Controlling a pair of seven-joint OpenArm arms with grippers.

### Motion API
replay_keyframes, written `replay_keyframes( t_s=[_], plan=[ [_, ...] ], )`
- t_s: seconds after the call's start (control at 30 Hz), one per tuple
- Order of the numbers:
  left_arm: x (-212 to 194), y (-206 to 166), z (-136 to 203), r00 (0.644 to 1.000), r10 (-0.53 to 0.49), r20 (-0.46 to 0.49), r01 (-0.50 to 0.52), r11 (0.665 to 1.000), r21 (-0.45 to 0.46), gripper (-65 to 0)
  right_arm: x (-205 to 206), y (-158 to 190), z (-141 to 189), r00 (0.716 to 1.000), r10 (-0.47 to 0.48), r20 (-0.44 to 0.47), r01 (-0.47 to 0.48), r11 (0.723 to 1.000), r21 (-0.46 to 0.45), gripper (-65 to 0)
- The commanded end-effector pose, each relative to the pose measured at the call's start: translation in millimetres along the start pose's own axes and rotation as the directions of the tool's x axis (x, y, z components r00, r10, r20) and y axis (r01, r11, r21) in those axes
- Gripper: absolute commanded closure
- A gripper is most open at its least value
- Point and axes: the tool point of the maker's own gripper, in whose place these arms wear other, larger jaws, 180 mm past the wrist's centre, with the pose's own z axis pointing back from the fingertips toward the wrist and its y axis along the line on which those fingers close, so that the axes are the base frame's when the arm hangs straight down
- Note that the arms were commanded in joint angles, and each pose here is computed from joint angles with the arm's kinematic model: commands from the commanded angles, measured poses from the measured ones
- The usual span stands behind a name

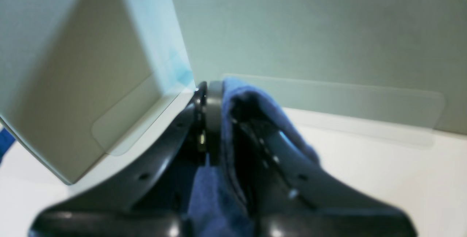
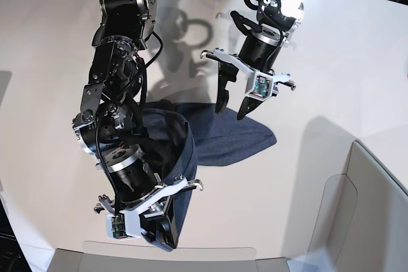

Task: Layout the t-shirt on the table in an organized manner, then fold the t-shirt properly
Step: 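Lift the shirt high with the right gripper and shake it out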

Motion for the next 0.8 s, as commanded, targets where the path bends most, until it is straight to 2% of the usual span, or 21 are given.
replay_keyframes(
  t_s=[0.0,0.13,0.3,0.47,0.77],
  plan=[
    [13,-8,1,0.999,0.0,0.049,0.001,1.0,-0.023,-26.0,28,3,0,0.995,0.021,0.099,-0.021,1.0,0.005,0.0],
    [13,-31,0,0.999,0.023,0.047,-0.02,0.997,-0.072,-26.0,39,2,-2,0.991,0.034,0.127,-0.034,0.999,-0.003,0.0],
    [35,-38,-14,0.991,0.09,0.098,-0.087,0.996,-0.027,-26.0,44,-1,-4,0.989,0.067,0.13,-0.064,0.998,-0.025,0.0],
    [50,-39,-33,0.989,0.126,0.083,-0.127,0.992,0.004,-26.0,40,6,-5,0.988,0.1,0.118,-0.098,0.995,-0.023,0.0],
    [51,-50,-39,0.985,0.156,0.075,-0.155,0.988,-0.013,-26.0,39,8,-5,0.988,0.102,0.114,-0.1,0.995,-0.018,0.0]
  ],
)
